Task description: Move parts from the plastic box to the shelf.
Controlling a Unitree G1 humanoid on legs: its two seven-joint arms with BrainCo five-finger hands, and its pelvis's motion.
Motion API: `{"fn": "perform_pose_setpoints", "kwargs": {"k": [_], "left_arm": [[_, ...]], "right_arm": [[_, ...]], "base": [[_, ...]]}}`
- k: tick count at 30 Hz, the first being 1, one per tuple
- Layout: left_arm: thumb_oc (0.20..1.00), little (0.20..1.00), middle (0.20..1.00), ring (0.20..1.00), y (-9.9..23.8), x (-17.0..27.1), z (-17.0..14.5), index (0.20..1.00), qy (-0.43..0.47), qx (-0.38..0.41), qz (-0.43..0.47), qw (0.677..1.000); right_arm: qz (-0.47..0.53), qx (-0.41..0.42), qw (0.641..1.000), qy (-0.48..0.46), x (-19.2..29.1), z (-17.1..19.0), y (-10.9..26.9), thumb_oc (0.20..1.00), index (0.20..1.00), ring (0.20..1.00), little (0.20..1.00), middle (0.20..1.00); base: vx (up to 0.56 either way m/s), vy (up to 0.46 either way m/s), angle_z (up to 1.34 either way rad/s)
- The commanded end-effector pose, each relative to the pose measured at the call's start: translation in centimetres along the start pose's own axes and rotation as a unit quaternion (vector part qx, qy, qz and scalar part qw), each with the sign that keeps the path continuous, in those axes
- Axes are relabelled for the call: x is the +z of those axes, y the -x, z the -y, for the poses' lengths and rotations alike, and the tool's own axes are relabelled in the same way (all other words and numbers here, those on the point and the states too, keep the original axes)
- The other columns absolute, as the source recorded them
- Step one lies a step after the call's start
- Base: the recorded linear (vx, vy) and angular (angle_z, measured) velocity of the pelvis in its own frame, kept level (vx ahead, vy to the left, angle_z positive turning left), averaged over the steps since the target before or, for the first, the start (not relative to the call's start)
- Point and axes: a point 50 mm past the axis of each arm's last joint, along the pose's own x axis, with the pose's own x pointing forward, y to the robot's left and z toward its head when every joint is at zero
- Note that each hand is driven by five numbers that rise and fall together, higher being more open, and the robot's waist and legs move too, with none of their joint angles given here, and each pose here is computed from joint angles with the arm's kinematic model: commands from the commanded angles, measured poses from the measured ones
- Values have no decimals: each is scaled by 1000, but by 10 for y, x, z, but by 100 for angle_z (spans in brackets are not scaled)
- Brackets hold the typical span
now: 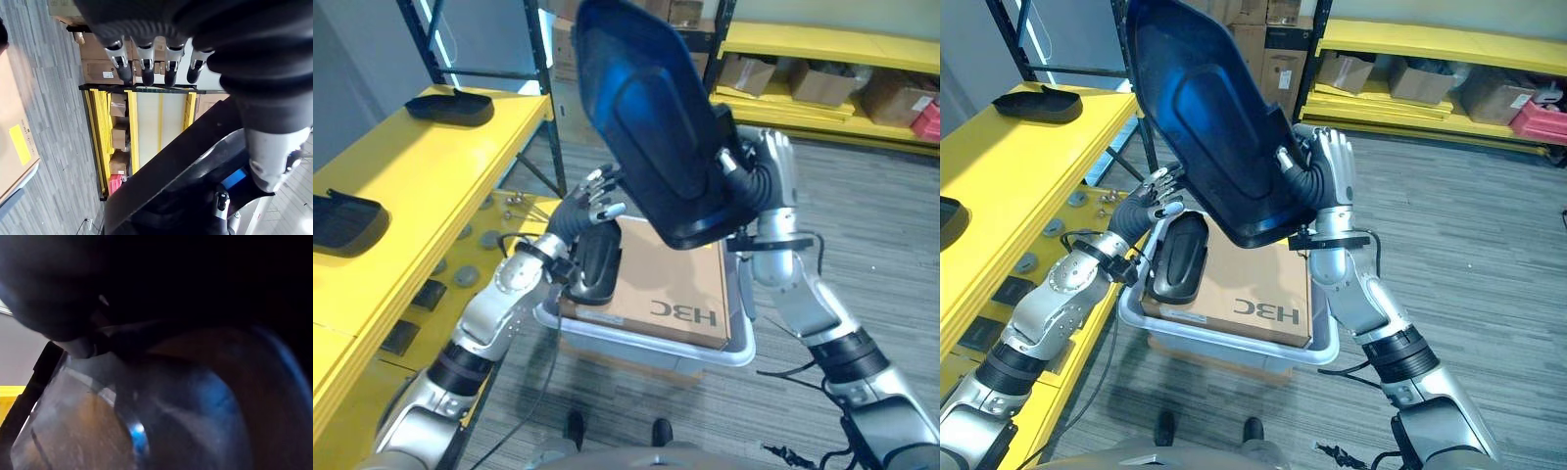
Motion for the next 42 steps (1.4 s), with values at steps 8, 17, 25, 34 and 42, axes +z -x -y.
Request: {"fn": "perform_pose_setpoints", "kwargs": {"k": [8, 17, 25, 34, 42], "left_arm": [[1000, 1000, 1000, 1000, -19, 1, 17, 1000, 52, -17, 39, 998], [545, 545, 545, 545, -19, 0, 28, 545, 101, -25, 40, 994], [200, 200, 200, 200, -21, 14, 34, 200, 113, -38, 87, 989], [200, 200, 200, 200, -17, 32, 26, 200, 84, 39, 172, 981], [200, 200, 200, 200, -7, 34, 2, 200, -6, 145, 212, 966]], "right_arm": [[96, 0, 979, -178, 52, -23, -7, 200, 200, 200, 200, 200], [112, 80, 958, -252, 75, -38, 6, 200, 200, 200, 200, 200], [116, 138, 936, -304, 97, -56, 13, 200, 200, 200, 200, 200], [64, 234, 837, -490, 118, -77, 27, 200, 200, 200, 200, 200], [2, 251, 772, -585, 115, -87, 36, 1000, 1000, 1000, 1000, 1000]], "base": [[-11, 2, 0], [0, 0, 0], [3, -7, 1], [18, -9, 1], [26, -30, 6]]}}
